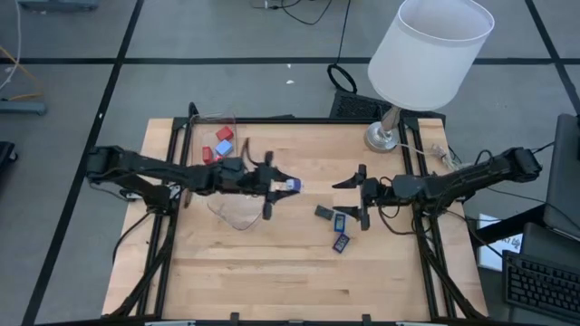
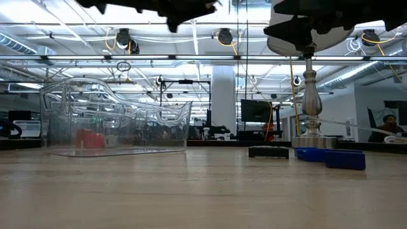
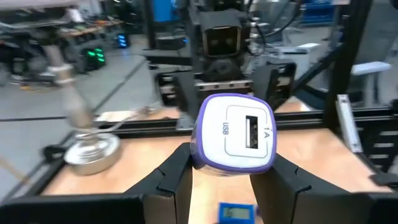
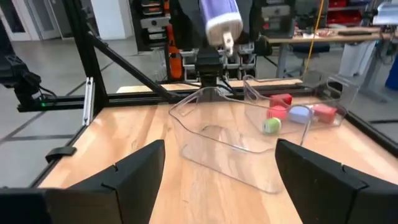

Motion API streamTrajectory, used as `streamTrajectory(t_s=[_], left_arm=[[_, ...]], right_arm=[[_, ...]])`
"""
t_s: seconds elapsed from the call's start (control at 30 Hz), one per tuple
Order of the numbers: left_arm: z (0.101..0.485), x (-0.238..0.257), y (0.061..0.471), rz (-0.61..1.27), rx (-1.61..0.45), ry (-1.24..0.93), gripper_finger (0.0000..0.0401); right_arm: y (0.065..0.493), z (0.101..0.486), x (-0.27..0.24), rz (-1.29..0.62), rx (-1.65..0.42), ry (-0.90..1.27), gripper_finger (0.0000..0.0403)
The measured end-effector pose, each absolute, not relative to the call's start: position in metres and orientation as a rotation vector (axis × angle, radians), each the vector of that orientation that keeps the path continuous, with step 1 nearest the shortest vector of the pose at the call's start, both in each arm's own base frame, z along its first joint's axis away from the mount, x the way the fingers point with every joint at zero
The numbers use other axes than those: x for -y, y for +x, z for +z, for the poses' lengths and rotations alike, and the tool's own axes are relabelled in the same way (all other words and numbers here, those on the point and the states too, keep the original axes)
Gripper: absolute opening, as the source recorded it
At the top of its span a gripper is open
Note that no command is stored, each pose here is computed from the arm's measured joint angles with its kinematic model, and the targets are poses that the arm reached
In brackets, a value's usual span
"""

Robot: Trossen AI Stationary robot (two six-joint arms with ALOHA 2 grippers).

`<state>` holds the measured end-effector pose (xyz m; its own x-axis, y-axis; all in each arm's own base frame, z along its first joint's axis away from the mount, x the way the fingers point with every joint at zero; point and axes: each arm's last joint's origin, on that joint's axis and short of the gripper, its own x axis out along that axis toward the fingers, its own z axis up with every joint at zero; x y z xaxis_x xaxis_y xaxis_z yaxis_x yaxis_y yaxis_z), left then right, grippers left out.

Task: Pick & Place Office items
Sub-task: Put the blue charger adapter into the top transparent bin

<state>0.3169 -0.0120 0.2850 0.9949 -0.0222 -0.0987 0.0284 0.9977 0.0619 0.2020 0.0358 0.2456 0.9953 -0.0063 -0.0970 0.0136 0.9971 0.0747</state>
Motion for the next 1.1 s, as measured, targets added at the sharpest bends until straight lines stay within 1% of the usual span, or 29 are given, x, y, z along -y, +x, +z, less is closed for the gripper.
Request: streamTrajectory(t_s=[0.13, 0.37, 0.5, 0.6, 0.77, 0.93, 1.1], left_arm=[[0.277, 0.006, 0.287, 0.089, -0.106, 0.082, 0.0133], [0.242, -0.009, 0.224, 0.343, -0.097, 0.041, 0.0133], [0.228, -0.019, 0.190, 0.596, -0.055, 0.012, 0.0133], [0.219, -0.024, 0.171, 0.721, -0.024, -0.027, 0.0133], [0.202, -0.030, 0.151, 0.888, 0.003, -0.078, 0.0133], [0.189, -0.037, 0.143, 1.064, 0.014, -0.144, 0.0133], [0.175, -0.047, 0.137, 1.184, -0.034, -0.230, 0.0134]], right_arm=[[0.194, 0.249, -0.034, -0.014, -0.106, 0.114, 0.0293], [0.189, 0.239, -0.033, -0.017, -0.115, 0.121, 0.0293], [0.188, 0.235, -0.031, -0.027, -0.091, 0.120, 0.0293], [0.187, 0.232, -0.028, -0.038, -0.063, 0.125, 0.0293], [0.186, 0.229, -0.024, -0.056, -0.037, 0.131, 0.0293], [0.185, 0.227, -0.024, -0.053, -0.010, 0.142, 0.0293], [0.183, 0.225, -0.024, -0.052, 0.021, 0.148, 0.0293]])
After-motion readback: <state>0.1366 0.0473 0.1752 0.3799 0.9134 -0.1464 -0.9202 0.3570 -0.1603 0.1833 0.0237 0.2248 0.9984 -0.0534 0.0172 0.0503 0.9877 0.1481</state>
